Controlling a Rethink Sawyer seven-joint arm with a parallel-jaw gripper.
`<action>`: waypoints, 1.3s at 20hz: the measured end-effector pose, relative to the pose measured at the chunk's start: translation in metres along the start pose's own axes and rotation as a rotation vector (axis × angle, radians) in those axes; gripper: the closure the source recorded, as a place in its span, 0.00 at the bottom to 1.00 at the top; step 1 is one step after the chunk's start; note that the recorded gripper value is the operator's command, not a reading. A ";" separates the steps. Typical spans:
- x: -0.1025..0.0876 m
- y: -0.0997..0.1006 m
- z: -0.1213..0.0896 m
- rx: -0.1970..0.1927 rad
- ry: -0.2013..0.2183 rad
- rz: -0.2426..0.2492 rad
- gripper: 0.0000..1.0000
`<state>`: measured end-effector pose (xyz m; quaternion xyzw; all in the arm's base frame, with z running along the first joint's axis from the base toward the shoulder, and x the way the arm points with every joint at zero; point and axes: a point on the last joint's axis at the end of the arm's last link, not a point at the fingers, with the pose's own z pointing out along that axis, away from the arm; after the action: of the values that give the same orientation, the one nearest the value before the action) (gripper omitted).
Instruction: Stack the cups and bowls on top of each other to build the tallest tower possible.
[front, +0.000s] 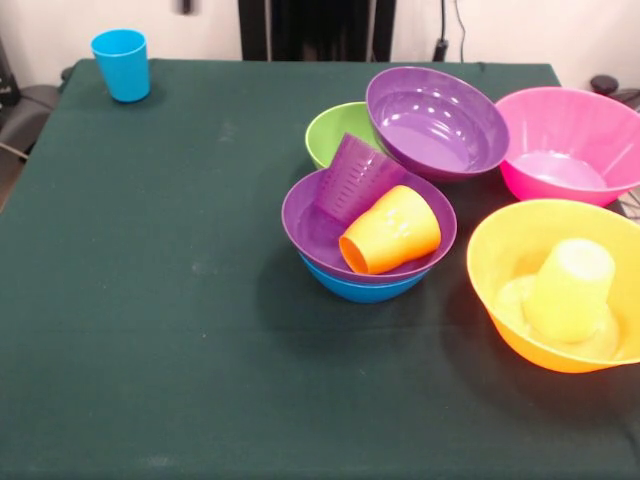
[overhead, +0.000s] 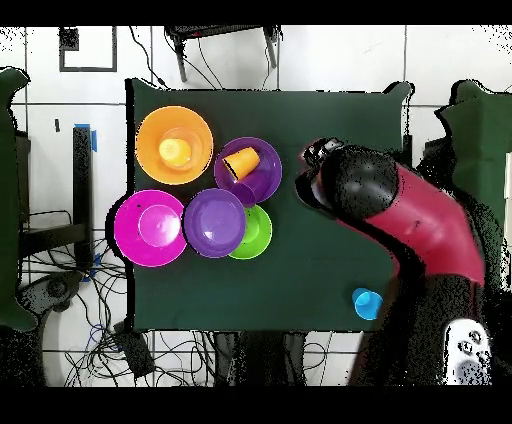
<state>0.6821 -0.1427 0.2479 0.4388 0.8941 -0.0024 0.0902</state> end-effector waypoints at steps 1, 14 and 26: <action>-0.010 -0.007 -0.003 -0.010 -0.004 0.005 0.00; -0.123 -0.080 -0.064 -0.161 -0.085 -0.132 0.00; -0.132 -0.086 -0.047 -0.129 -0.143 -0.265 0.00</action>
<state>0.6863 -0.2951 0.3092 0.3088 0.9337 0.0121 0.1806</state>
